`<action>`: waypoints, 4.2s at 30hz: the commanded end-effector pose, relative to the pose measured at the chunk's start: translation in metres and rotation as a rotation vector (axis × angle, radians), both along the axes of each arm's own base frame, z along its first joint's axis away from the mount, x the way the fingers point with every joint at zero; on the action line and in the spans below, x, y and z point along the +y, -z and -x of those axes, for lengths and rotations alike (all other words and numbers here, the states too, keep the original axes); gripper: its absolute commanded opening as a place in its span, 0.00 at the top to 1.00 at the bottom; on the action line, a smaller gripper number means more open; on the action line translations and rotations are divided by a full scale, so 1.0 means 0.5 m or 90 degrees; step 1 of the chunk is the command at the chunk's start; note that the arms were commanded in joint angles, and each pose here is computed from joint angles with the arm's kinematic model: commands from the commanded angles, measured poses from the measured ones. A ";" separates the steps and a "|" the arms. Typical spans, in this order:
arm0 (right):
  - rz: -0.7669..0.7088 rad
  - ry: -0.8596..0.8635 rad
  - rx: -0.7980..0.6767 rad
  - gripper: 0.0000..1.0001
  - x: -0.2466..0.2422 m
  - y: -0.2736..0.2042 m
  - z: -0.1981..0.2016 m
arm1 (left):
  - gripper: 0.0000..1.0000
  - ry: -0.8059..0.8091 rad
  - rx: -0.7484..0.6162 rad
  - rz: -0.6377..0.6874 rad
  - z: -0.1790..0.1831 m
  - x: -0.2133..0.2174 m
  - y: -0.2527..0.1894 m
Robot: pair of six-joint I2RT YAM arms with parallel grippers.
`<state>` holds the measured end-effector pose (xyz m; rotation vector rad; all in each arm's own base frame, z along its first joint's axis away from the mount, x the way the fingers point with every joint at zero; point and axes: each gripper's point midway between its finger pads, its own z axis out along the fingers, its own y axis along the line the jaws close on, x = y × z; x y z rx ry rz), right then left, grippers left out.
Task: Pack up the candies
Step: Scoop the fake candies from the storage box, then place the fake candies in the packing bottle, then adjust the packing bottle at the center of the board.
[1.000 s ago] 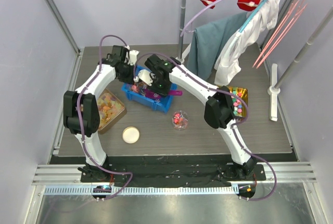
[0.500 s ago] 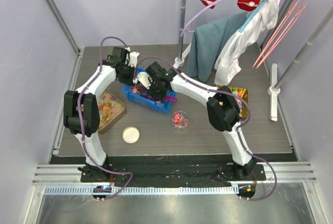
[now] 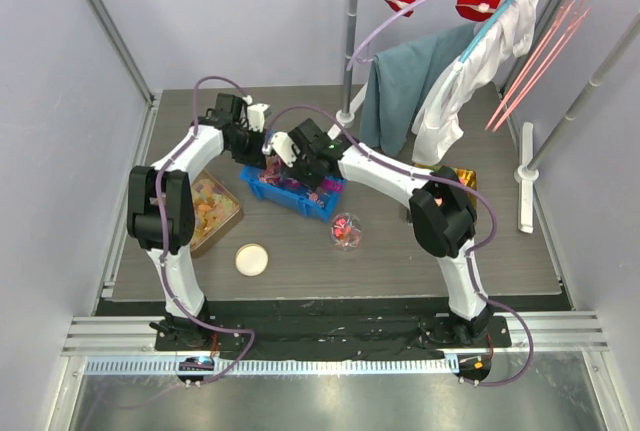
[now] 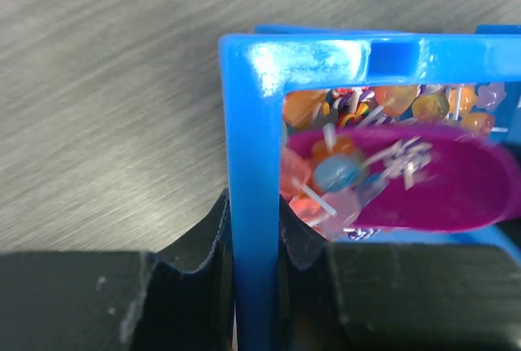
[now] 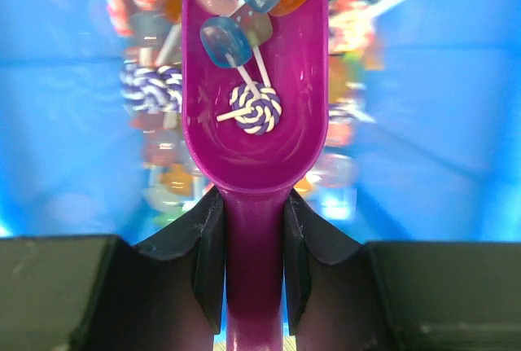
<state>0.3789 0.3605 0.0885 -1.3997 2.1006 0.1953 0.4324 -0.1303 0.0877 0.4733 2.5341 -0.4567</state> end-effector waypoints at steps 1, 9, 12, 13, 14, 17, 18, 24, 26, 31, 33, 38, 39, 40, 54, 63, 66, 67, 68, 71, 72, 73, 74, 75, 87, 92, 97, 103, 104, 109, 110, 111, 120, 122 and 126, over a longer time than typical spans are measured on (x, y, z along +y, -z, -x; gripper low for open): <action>-0.098 0.065 -0.117 0.99 -0.024 -0.159 -0.070 | 1.00 0.020 0.009 0.086 -0.001 -0.031 -0.046; -0.126 0.070 -0.124 0.99 -0.060 -0.194 -0.067 | 1.00 0.012 0.018 0.093 -0.005 -0.025 -0.040; -0.134 0.068 -0.121 0.99 -0.067 -0.196 -0.061 | 1.00 0.005 0.018 0.095 -0.008 -0.019 -0.040; -0.137 0.063 -0.111 0.99 -0.067 -0.188 -0.054 | 1.00 0.004 0.019 0.096 -0.008 -0.018 -0.038; -0.142 0.062 -0.108 0.99 -0.070 -0.190 -0.050 | 1.00 0.002 0.019 0.096 -0.010 -0.017 -0.039; -0.146 0.054 -0.100 0.99 -0.075 -0.189 -0.037 | 1.00 -0.008 0.020 0.096 -0.014 -0.008 -0.036; -0.145 0.050 -0.096 0.99 -0.079 -0.185 -0.032 | 1.00 -0.011 0.021 0.099 -0.017 -0.004 -0.034; -0.190 0.022 -0.069 0.99 -0.098 -0.214 -0.001 | 1.00 -0.023 0.030 0.101 -0.025 0.012 -0.023; -0.206 0.020 -0.073 0.99 -0.114 -0.235 0.001 | 1.00 -0.027 0.031 0.099 -0.025 0.017 -0.021; -0.248 -0.002 -0.053 0.99 -0.142 -0.254 0.029 | 1.00 -0.035 0.036 0.098 -0.027 0.028 -0.014; -0.257 -0.004 -0.058 0.99 -0.155 -0.264 0.037 | 1.00 -0.041 0.039 0.095 -0.029 0.034 -0.008; -0.262 -0.029 -0.061 0.99 -0.167 -0.285 0.070 | 1.00 -0.046 0.041 0.090 -0.031 0.041 -0.005; -0.257 -0.032 -0.062 0.99 -0.174 -0.285 0.077 | 1.00 -0.049 0.042 0.089 -0.030 0.045 -0.004; -0.259 -0.036 -0.072 0.99 -0.181 -0.297 0.084 | 1.00 -0.050 0.042 0.087 -0.031 0.046 -0.004; -0.098 -0.083 0.006 0.99 -0.315 -0.243 0.241 | 1.00 -0.063 0.043 0.079 -0.033 0.072 0.000; 0.012 -0.077 0.089 0.99 -0.392 -0.178 0.308 | 1.00 -0.065 0.038 0.077 -0.035 0.079 -0.007; 0.047 -0.067 0.120 0.99 -0.409 -0.158 0.319 | 1.00 -0.063 0.039 0.072 -0.034 0.081 -0.007; 0.059 -0.067 0.127 0.99 -0.413 -0.153 0.321 | 1.00 -0.065 0.035 0.068 -0.035 0.084 -0.010; 0.075 -0.062 0.130 0.99 -0.421 -0.150 0.320 | 1.00 -0.068 0.033 0.065 -0.036 0.087 -0.012; 0.102 -0.060 0.138 0.99 -0.430 -0.146 0.321 | 1.00 -0.070 0.029 0.058 -0.038 0.090 -0.015; 0.113 -0.063 0.146 0.99 -0.433 -0.148 0.324 | 1.00 -0.071 0.028 0.055 -0.039 0.093 -0.015; 0.123 -0.064 0.156 0.99 -0.434 -0.142 0.325 | 1.00 -0.072 0.028 0.054 -0.039 0.093 -0.015; 0.131 -0.066 0.161 0.99 -0.434 -0.139 0.327 | 1.00 -0.074 0.026 0.055 -0.041 0.094 -0.017; 0.142 -0.064 0.166 0.99 -0.439 -0.138 0.329 | 1.00 -0.072 0.025 0.054 -0.040 0.092 -0.017; 0.222 -0.085 0.181 0.99 -0.433 -0.129 0.324 | 1.00 -0.077 0.026 0.051 -0.036 0.095 -0.011; 0.241 -0.095 0.186 0.99 -0.433 -0.134 0.325 | 1.00 -0.078 0.024 0.050 -0.036 0.097 -0.009; 0.250 -0.095 0.169 0.99 -0.438 -0.151 0.318 | 1.00 -0.076 0.022 0.054 -0.037 0.093 -0.012; 0.240 -0.107 0.153 0.99 -0.434 -0.177 0.317 | 1.00 -0.078 0.022 0.056 -0.038 0.094 -0.012; 0.231 -0.109 0.150 0.99 -0.430 -0.182 0.317 | 1.00 -0.078 0.021 0.056 -0.038 0.094 -0.013; 0.172 -0.124 0.134 0.99 -0.391 -0.208 0.308 | 1.00 -0.079 0.021 0.057 -0.037 0.093 -0.014; 0.155 -0.133 0.147 0.99 -0.379 -0.205 0.315 | 1.00 -0.077 0.023 0.058 -0.038 0.092 -0.011; 0.156 -0.141 0.157 0.99 -0.375 -0.199 0.321 | 1.00 -0.079 0.025 0.058 -0.037 0.091 -0.011; 0.190 -0.208 0.255 0.99 -0.369 -0.137 0.401 | 1.00 -0.078 0.027 0.054 -0.030 0.095 -0.007; 0.193 -0.207 0.248 0.99 -0.371 -0.133 0.402 | 1.00 -0.078 0.028 0.057 -0.031 0.092 -0.006; 0.221 -0.165 0.207 0.99 -0.387 -0.110 0.375 | 1.00 -0.078 0.034 0.062 -0.030 0.091 0.000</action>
